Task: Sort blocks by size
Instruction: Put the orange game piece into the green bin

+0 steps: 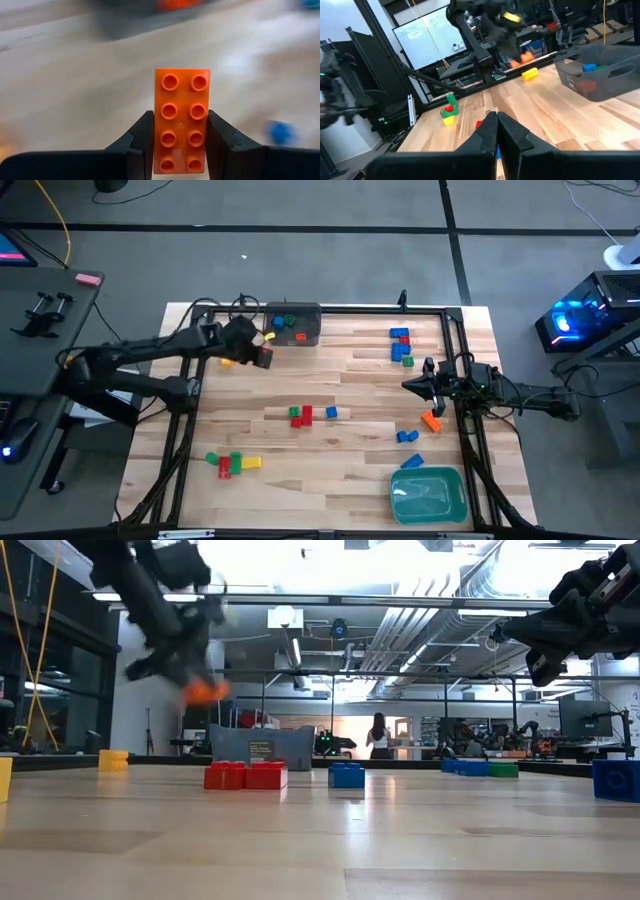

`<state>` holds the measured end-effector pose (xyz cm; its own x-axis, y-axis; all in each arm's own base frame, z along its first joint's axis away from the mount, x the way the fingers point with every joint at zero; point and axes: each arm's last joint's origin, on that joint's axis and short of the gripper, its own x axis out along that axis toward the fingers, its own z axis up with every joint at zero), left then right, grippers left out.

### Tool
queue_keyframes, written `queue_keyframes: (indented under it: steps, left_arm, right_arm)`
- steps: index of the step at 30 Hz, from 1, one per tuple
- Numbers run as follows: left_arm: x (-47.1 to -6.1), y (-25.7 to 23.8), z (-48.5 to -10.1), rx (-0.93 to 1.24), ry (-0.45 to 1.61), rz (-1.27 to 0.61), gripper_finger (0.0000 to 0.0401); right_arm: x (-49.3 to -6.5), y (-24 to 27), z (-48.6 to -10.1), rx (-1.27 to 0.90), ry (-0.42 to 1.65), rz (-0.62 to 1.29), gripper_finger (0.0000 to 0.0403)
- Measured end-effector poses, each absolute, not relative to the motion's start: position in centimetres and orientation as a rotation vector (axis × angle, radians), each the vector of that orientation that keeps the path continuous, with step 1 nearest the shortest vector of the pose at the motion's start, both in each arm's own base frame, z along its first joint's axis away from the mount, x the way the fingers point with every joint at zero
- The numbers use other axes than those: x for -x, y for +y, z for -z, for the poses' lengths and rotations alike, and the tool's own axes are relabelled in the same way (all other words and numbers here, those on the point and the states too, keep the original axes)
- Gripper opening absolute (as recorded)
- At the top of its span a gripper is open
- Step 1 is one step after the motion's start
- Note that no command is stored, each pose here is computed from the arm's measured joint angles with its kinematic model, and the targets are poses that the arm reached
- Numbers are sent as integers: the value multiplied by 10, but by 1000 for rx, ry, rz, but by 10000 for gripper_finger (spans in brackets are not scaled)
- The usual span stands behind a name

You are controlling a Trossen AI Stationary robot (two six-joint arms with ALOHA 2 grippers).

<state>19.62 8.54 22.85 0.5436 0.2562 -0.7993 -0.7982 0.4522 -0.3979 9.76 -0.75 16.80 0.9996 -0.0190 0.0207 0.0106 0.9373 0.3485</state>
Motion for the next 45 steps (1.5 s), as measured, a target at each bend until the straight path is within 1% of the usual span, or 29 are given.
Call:
queue_keyframes:
  steps: [4, 8, 12, 17, 21, 24, 29, 34, 38, 40, 43, 45]
  left_arm:
    - [-228, 58, -241, 854, 565, -472, 88]
    - [-267, 37, -244, 825, 410, -250, 88]
    - [-311, 15, -252, 755, 379, -72, 88]
    - [-369, -24, -277, 622, 346, 95, 88]
    - [-414, -59, -291, 563, 295, 156, 88]
    - [-442, -86, -294, 555, 272, 191, 88]
    - [-476, -123, -282, 590, 279, 241, 88]
    - [-494, -154, -264, 585, 294, 287, 88]
    - [-505, -175, -252, 584, 254, 347, 88]
    - [-511, -183, -242, 550, 238, 366, 88]
    - [-519, -194, -221, 495, 242, 348, 88]
    - [-525, -197, -206, 446, 244, 297, 97]
  right_arm:
    - [-98, -7, -168, -356, -24, 15, 1]
    - [-98, -7, -168, -356, -24, 15, 1]
    - [-98, -7, -168, -356, -24, 15, 1]
    - [-98, -7, -168, -356, -24, 15, 1]
    - [-98, -7, -168, -356, -25, 15, 1]
    - [-98, -7, -168, -356, -24, 15, 1]
    - [-98, -7, -168, -356, -24, 15, 1]
    - [-98, -7, -168, -356, -24, 15, 1]
    - [-98, -7, -168, -356, -24, 15, 1]
    - [-98, -7, -168, -356, -24, 15, 1]
    - [-98, -7, -168, -356, -24, 15, 1]
    - [-98, -7, -168, -356, -23, 15, 1]
